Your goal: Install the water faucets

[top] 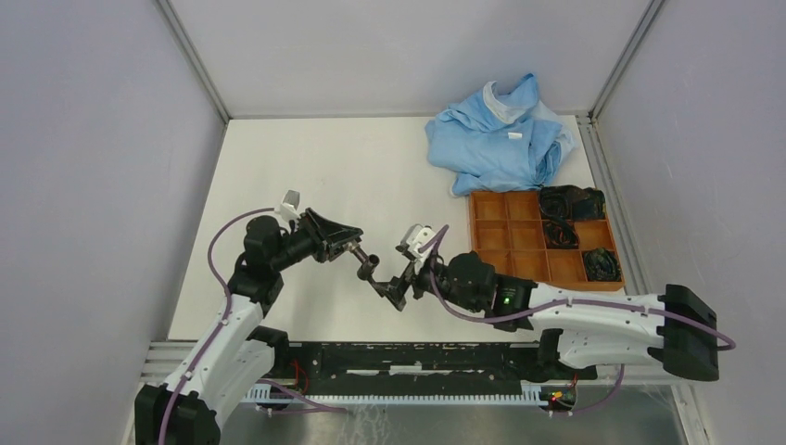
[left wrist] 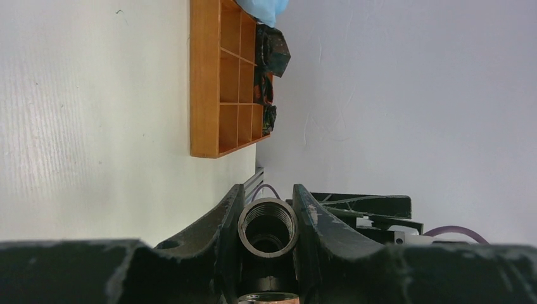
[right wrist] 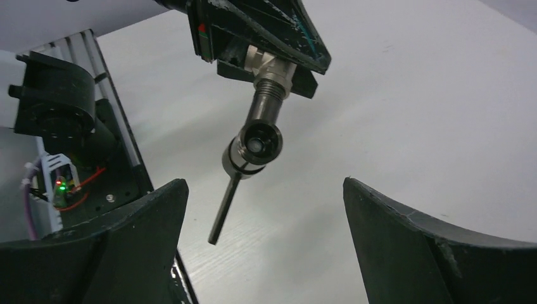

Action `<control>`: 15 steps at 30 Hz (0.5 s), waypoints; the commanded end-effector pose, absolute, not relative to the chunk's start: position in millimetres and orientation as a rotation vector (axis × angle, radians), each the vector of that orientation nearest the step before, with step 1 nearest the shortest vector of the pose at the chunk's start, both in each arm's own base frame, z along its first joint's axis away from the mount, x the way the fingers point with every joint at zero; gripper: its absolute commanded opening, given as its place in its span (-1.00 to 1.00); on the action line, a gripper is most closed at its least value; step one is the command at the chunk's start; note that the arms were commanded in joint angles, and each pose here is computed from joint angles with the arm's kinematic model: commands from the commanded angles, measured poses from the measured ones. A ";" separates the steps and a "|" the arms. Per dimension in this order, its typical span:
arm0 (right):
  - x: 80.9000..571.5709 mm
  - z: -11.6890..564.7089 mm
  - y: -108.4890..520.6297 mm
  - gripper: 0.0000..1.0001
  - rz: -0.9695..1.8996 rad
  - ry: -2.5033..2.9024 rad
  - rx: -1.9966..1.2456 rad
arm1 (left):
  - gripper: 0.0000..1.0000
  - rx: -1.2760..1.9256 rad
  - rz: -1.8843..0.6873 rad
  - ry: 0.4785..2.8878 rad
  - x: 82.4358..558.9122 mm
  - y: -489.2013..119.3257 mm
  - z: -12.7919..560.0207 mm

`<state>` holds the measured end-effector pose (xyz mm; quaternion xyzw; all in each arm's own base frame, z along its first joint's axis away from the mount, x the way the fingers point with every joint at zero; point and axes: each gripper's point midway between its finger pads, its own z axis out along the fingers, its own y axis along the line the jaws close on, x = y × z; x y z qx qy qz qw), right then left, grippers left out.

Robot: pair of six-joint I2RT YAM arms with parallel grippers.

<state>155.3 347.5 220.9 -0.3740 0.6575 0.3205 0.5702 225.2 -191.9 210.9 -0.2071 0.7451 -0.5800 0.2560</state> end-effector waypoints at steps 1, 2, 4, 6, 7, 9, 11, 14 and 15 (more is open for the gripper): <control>144.3 259.5 385.1 0.96 1.047 1.527 -0.715 | -0.95 -0.436 -1.578 1.920 227.4 -191.7 246.0; 144.9 258.8 390.7 0.95 1.073 1.539 -0.698 | -0.95 -0.432 -1.576 1.923 227.0 -191.7 246.3; 150.1 256.6 396.8 0.90 1.123 1.575 -0.643 | -0.96 -0.427 -1.577 1.923 226.3 -191.8 247.5; 157.1 250.5 398.0 0.79 1.193 1.608 -0.574 | -0.96 -0.420 -1.577 1.918 225.4 -191.7 249.7; 160.5 246.7 397.2 0.69 1.243 1.626 -0.531 | -0.96 -0.418 -1.578 1.917 224.7 -191.7 250.2; 163.1 243.4 397.4 0.50 1.370 1.632 -0.474 | -0.95 -0.418 -1.579 1.920 223.6 -191.8 249.1; 164.0 242.2 398.5 0.21 1.488 1.640 -0.426 | -0.96 -0.414 -1.584 1.924 222.1 -192.0 248.0; 158.3 243.9 403.2 -0.18 1.591 1.631 -0.421 | -0.96 -0.394 -1.576 1.928 220.2 -191.9 249.1; 156.0 244.0 404.1 -0.29 1.616 1.634 -0.416 | -0.96 -0.388 -1.573 1.927 219.9 -192.1 250.3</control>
